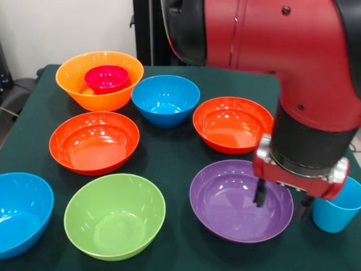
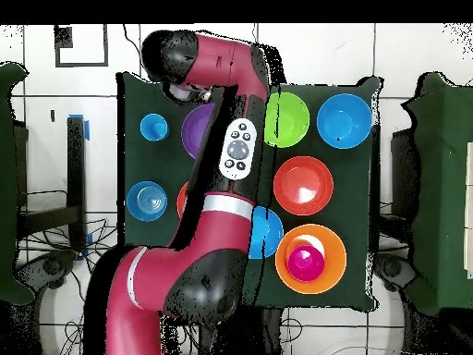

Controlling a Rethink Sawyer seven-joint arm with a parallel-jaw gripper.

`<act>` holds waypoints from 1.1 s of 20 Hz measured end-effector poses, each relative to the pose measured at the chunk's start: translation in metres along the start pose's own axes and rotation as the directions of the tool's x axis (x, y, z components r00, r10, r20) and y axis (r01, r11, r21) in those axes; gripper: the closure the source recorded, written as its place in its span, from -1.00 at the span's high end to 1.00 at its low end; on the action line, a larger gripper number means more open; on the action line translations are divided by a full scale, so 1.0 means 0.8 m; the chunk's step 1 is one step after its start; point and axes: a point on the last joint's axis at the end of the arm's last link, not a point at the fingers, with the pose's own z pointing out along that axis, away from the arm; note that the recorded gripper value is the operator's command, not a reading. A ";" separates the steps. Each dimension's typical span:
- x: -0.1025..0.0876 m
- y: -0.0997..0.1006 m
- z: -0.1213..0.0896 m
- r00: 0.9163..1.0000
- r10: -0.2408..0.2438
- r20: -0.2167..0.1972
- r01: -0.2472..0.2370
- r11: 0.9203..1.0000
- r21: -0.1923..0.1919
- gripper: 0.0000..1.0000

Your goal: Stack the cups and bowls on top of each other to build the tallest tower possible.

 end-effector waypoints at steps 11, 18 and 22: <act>-0.009 0.072 -0.052 0.992 0.035 -0.118 -0.042 0.997 -0.058 1.00; 0.005 0.108 -0.077 0.983 0.030 -0.182 -0.033 0.999 -0.010 1.00; 0.023 0.124 -0.086 0.970 0.034 -0.239 -0.021 0.998 0.056 1.00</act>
